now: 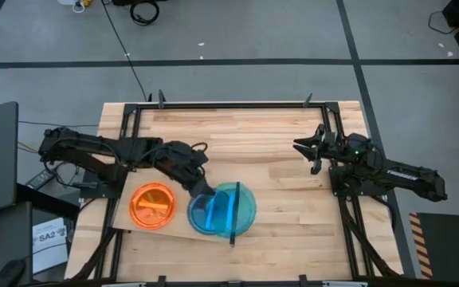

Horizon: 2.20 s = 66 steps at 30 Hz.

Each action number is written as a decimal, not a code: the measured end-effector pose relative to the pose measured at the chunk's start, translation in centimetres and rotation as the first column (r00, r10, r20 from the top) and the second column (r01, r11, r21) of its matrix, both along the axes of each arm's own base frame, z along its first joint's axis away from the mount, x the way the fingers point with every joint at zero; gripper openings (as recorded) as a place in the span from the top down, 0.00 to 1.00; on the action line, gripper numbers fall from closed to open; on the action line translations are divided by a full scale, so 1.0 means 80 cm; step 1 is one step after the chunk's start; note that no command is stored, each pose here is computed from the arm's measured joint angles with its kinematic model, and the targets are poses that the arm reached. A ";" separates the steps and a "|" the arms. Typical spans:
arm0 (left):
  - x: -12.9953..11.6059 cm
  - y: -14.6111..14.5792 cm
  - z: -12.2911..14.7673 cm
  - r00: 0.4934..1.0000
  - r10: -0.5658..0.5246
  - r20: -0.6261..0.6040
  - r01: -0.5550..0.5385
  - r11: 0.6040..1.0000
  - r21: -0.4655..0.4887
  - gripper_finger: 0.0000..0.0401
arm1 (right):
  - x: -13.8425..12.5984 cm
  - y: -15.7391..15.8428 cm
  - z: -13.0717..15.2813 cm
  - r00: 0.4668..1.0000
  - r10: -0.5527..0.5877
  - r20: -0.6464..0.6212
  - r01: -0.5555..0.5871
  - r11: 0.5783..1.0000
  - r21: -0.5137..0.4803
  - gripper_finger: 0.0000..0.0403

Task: Place and stack plates onto a shelf
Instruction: Stack the blue plate on top of the other blue plate on the shelf, then return to Home Position

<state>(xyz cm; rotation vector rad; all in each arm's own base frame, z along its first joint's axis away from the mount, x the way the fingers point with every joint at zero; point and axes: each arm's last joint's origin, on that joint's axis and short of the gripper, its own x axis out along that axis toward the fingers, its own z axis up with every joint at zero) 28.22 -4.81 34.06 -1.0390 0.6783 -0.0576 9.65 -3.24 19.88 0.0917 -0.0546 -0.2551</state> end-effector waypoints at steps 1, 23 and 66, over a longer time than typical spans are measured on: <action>-0.002 -0.003 -0.003 0.999 -0.006 -0.031 0.006 1.000 -0.009 0.97 | 0.000 0.000 -0.001 1.000 -0.005 -0.010 0.005 1.000 0.004 0.74; -0.037 -0.009 -0.038 0.911 0.081 -0.404 -0.026 0.990 0.139 0.97 | 0.005 -0.003 -0.037 1.000 -0.023 -0.015 0.024 0.999 0.043 0.74; -0.035 -0.007 -0.038 0.924 0.112 -0.366 -0.025 0.972 0.233 0.68 | 0.005 -0.003 -0.037 1.000 -0.021 -0.013 0.021 0.999 0.042 0.74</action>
